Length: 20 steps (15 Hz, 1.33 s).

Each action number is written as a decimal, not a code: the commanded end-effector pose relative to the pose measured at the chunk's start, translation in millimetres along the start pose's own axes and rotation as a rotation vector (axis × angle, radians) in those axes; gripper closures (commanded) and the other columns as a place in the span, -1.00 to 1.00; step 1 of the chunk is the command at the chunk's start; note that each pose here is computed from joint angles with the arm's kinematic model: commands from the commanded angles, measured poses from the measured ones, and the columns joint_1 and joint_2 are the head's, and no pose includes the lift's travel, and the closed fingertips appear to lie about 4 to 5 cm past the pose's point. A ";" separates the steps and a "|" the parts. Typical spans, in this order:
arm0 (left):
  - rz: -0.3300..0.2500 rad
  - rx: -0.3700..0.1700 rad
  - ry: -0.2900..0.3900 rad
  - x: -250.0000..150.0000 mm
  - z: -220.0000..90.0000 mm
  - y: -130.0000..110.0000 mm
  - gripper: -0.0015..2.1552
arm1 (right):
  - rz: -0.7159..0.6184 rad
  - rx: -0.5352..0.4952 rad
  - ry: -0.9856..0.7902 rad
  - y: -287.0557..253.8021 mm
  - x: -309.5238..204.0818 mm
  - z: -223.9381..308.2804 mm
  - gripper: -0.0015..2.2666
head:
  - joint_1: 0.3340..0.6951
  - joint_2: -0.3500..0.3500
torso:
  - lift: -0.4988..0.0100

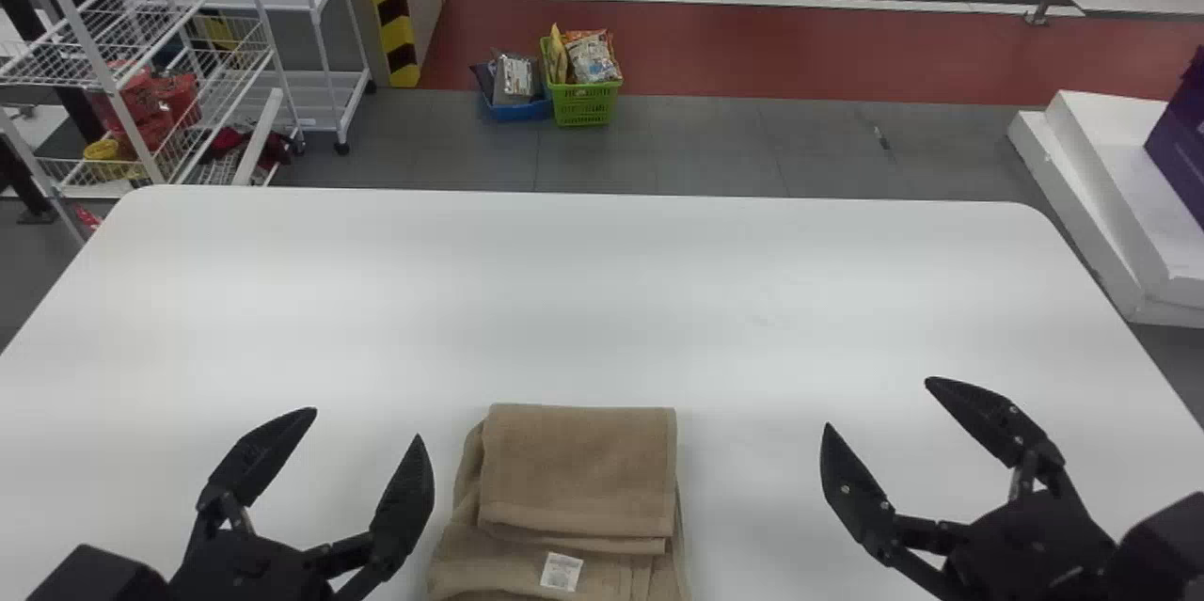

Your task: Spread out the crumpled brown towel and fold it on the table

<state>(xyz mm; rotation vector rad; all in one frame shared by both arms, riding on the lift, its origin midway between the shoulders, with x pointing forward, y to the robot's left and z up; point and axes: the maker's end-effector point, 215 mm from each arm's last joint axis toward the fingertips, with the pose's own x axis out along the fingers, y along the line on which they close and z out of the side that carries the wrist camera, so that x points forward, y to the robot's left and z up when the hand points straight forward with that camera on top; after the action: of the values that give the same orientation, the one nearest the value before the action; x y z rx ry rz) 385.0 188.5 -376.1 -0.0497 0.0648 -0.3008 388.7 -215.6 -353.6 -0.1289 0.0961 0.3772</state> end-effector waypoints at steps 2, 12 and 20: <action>0.000 -0.004 -0.011 0.1 3.7 -2.1 -0.89 | 0.002 0.017 -0.007 0.6 1.1 2.3 -0.90 | 1.00 -0.11 | 0.46; -0.001 0.006 -0.021 -0.2 6.2 -4.1 -0.89 | 0.014 0.020 -0.032 4.2 1.4 9.1 -0.89 | 1.00 -0.11 | 0.46; -0.004 0.019 -0.054 -1.2 12.8 -5.2 -0.89 | 0.035 0.028 -0.052 9.3 0.0 10.2 -0.89 | 1.00 -0.08 | 0.46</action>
<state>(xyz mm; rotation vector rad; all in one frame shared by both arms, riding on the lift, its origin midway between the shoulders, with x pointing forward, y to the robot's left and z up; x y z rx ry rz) 383.5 185.1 -364.3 -0.0428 0.0133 -0.3017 386.3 -204.8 -344.9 -0.0968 0.0597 0.4161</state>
